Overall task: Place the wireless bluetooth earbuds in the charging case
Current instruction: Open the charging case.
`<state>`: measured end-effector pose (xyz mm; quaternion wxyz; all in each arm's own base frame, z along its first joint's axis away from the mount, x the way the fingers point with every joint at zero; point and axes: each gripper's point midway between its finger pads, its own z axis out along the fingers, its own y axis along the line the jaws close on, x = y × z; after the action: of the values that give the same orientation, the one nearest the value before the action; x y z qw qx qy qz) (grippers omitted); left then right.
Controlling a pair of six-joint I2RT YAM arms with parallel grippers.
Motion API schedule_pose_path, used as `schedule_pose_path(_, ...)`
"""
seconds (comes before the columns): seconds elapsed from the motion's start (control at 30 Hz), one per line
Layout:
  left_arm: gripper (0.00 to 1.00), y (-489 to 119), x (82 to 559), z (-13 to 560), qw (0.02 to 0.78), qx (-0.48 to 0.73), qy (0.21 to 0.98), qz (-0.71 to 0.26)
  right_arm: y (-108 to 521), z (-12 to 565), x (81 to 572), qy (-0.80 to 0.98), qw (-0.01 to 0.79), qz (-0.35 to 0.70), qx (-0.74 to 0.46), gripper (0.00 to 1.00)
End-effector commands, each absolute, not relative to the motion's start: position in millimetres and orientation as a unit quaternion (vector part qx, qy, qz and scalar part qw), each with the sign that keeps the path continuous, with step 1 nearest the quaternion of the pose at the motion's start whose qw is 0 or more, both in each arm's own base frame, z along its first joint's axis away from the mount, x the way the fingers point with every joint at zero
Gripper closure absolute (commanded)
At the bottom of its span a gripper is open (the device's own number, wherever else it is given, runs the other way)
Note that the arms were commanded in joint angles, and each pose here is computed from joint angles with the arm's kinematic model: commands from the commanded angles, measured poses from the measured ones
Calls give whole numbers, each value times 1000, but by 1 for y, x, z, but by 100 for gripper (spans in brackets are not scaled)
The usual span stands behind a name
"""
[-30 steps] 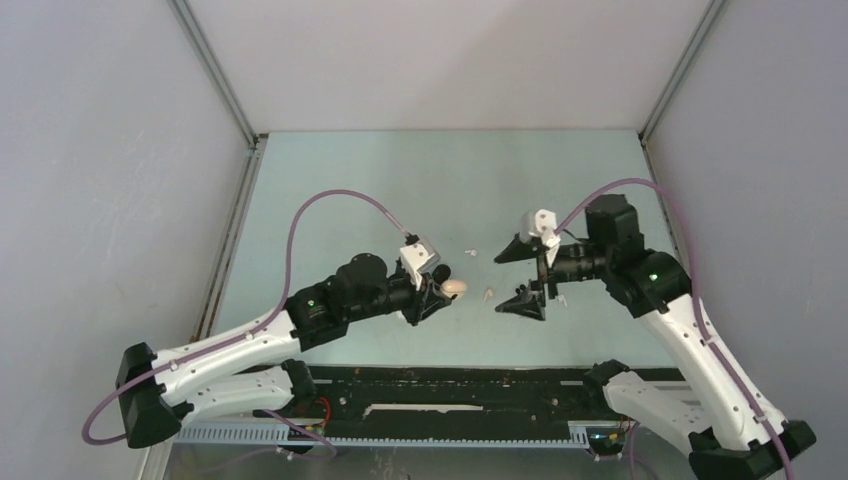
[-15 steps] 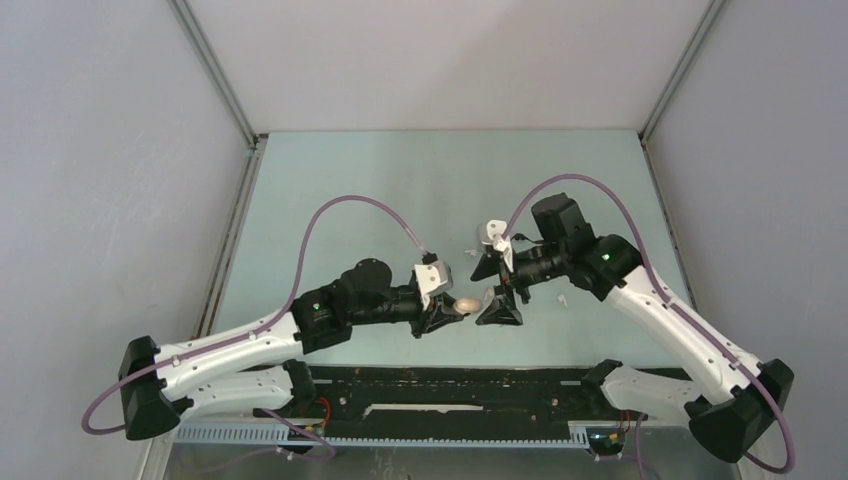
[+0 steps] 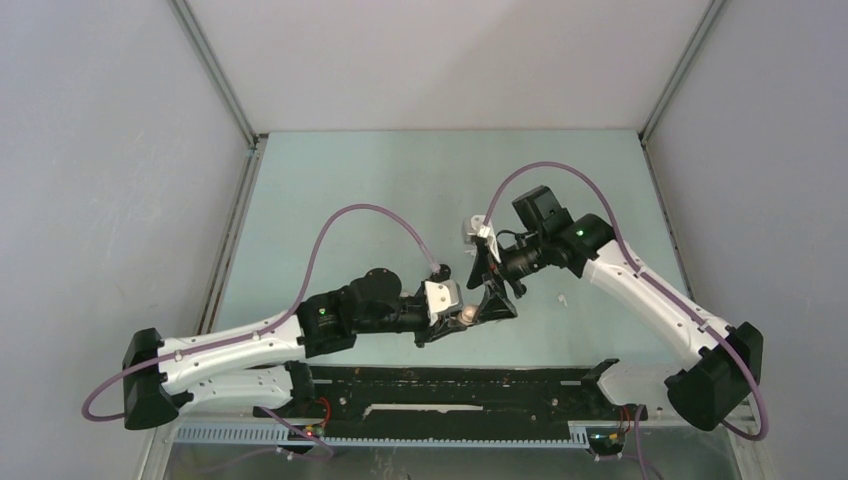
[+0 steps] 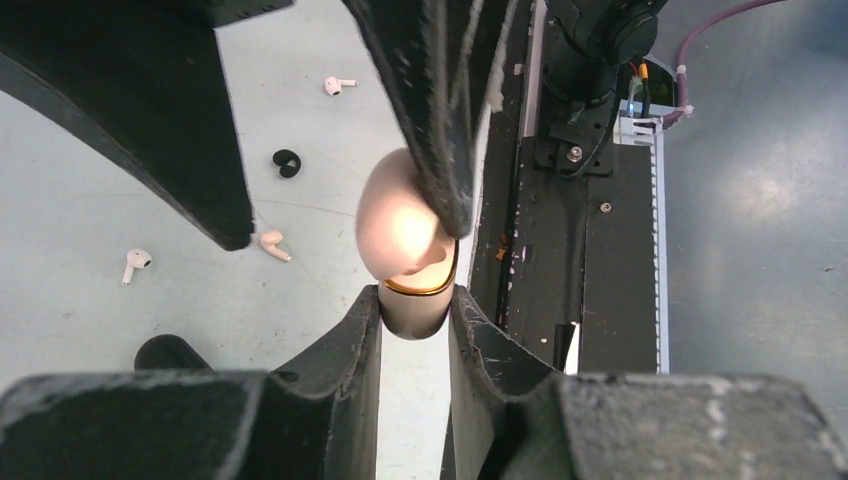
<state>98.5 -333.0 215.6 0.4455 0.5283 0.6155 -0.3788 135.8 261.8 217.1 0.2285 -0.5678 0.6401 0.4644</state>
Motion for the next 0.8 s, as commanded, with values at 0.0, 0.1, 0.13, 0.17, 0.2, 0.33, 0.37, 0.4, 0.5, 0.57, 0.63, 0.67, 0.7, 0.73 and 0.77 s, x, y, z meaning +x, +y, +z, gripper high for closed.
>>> schedule_pose_path(0.0,100,-339,89,239,466,540,578,-396,268,244,146,617,252,482,-569,14)
schedule_pose_path(0.1,100,-337,90,239,469,539,577,-394,269,243,147,618,245,485,-568,15)
schedule_pose_path(0.13,100,-337,90,239,471,539,576,-395,270,242,147,619,242,486,-567,15)
schedule_pose_path(0.17,100,-336,90,238,471,538,577,-395,270,242,147,620,241,487,-567,15)
schedule_pose_path(0.2,100,-336,90,239,474,536,576,-396,270,242,146,620,240,488,-567,15)
schedule_pose_path(0.33,100,-336,91,233,476,524,582,-401,267,253,142,611,242,493,-571,15)
schedule_pose_path(0.37,100,-337,92,233,479,516,582,-407,265,261,139,603,244,498,-573,15)
schedule_pose_path(0.4,100,-338,93,232,481,508,584,-412,261,269,134,596,246,504,-575,15)
schedule_pose_path(0.5,100,-340,98,228,488,478,589,-432,249,292,128,582,271,504,-578,13)
schedule_pose_path(0.57,100,-340,101,230,500,449,584,-455,237,298,134,589,298,486,-572,11)
schedule_pose_path(0.63,100,-337,105,230,511,422,582,-472,227,290,150,614,314,462,-558,12)
schedule_pose_path(0.67,100,-335,106,229,516,408,582,-478,223,283,163,631,322,449,-546,14)
schedule_pose_path(0.7,100,-332,108,229,523,394,581,-483,218,270,178,655,325,432,-529,17)
schedule_pose_path(0.73,100,-329,110,229,530,383,579,-487,212,253,194,681,323,407,-515,21)
schedule_pose_path(0.77,100,-326,111,229,536,371,579,-489,206,234,208,705,320,376,-509,27)
